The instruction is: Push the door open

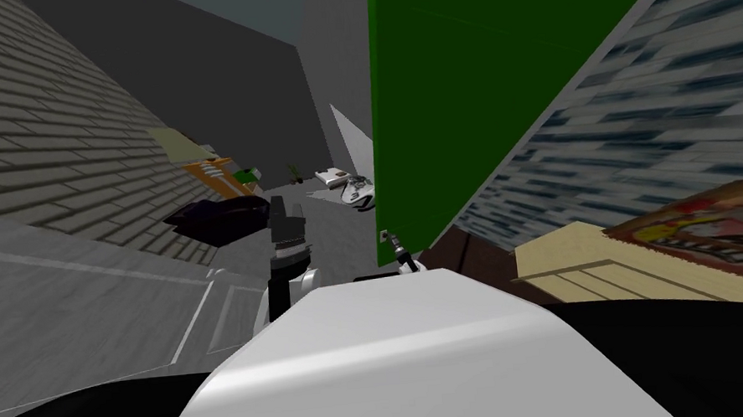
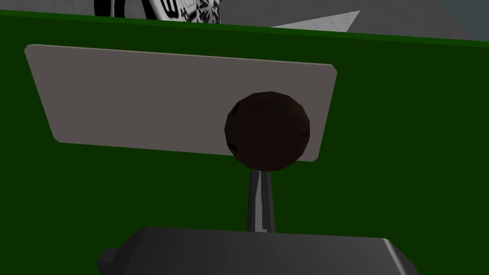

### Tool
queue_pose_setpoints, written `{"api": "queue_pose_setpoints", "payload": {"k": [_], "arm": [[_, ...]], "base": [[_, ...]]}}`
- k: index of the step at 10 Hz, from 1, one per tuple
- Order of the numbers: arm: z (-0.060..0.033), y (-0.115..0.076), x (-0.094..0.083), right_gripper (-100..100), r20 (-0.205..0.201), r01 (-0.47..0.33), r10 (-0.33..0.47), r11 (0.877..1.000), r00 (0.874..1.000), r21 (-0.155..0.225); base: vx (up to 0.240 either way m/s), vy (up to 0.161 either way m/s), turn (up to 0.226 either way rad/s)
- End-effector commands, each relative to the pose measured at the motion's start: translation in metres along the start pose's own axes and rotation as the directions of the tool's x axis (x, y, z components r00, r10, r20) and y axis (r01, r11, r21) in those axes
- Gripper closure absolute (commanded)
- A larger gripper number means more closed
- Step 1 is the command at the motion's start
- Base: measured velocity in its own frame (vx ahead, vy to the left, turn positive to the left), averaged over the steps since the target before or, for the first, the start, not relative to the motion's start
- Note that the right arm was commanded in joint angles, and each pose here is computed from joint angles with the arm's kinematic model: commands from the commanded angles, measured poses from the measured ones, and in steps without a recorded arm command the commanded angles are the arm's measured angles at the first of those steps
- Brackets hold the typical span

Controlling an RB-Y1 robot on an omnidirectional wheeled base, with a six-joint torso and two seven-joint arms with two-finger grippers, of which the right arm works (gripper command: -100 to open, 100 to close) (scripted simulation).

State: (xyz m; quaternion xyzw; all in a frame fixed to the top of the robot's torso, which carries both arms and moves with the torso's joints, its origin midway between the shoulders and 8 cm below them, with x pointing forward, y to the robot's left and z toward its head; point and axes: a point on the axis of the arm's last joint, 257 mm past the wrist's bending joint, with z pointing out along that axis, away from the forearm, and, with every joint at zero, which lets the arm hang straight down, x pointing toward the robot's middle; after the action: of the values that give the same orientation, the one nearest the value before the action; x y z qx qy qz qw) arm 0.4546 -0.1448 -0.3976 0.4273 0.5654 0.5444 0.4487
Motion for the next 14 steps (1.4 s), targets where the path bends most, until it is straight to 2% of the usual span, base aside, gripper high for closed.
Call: {"api": "queue_pose_setpoints", "payload": {"k": [1,2,9,14], "arm": [[0.0006,0.003,-0.008,100,0.015,0.002,-0.002,1.0,1.0,-0.002],[0.001,0.002,-0.006,-100,0.012,-0.003,0.003,1.0,1.0,-0.003],[0.0057,0.006,0.004,-100,0.016,-0.035,0.035,0.999,0.999,-0.004],[0.0017,0.005,-0.005,-100,0.03,-0.024,0.025,1.0,0.999,-0.01]], "base": [[0.117,0.072,-0.028],[-0.076,0.022,-0.058],[-0.224,0.024,-0.046],[0.186,0.037,0.024]]}}
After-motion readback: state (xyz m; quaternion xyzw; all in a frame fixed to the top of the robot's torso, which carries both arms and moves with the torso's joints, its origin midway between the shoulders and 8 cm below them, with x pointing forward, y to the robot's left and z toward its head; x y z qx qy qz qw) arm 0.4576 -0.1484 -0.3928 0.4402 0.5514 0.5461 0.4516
